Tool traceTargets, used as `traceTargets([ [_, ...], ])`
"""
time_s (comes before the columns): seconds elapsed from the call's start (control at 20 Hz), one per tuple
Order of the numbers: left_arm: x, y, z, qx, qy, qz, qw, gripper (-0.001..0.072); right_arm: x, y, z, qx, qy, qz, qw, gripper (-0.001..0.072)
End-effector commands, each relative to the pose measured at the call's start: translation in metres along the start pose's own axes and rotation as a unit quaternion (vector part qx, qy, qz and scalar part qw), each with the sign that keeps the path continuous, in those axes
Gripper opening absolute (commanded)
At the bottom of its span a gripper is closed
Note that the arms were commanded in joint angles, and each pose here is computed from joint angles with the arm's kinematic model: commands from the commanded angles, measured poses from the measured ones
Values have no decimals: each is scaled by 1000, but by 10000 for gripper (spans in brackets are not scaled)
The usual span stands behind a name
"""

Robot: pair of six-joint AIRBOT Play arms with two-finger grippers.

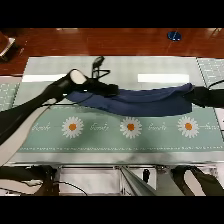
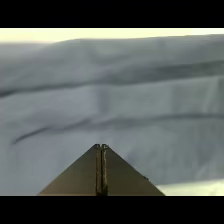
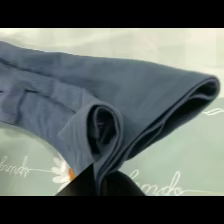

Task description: Fold the shirts.

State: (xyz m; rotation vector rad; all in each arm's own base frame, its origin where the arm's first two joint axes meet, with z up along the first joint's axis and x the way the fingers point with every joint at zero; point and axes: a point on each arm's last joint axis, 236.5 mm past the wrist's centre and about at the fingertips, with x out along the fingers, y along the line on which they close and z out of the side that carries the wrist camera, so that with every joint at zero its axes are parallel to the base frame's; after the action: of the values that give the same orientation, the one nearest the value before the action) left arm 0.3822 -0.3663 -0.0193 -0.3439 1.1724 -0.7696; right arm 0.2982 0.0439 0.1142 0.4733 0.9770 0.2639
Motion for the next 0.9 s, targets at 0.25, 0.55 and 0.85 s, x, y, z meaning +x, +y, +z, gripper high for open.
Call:
traceTargets([
  [0.25, 115, -114, -94, 37, 171, -66, 982, 15, -41, 43, -22, -16, -39, 31, 999, 25],
  [0.55, 57, -80, -27, 41, 155, -52, 986, 16, -39, 50, -15, 2, -45, 51, 998, 25],
  [0.85, -121, 82, 43, -46, 34, 101, 993, 17, 16, 123, 3, -29, -14, 148, 988, 25],
])
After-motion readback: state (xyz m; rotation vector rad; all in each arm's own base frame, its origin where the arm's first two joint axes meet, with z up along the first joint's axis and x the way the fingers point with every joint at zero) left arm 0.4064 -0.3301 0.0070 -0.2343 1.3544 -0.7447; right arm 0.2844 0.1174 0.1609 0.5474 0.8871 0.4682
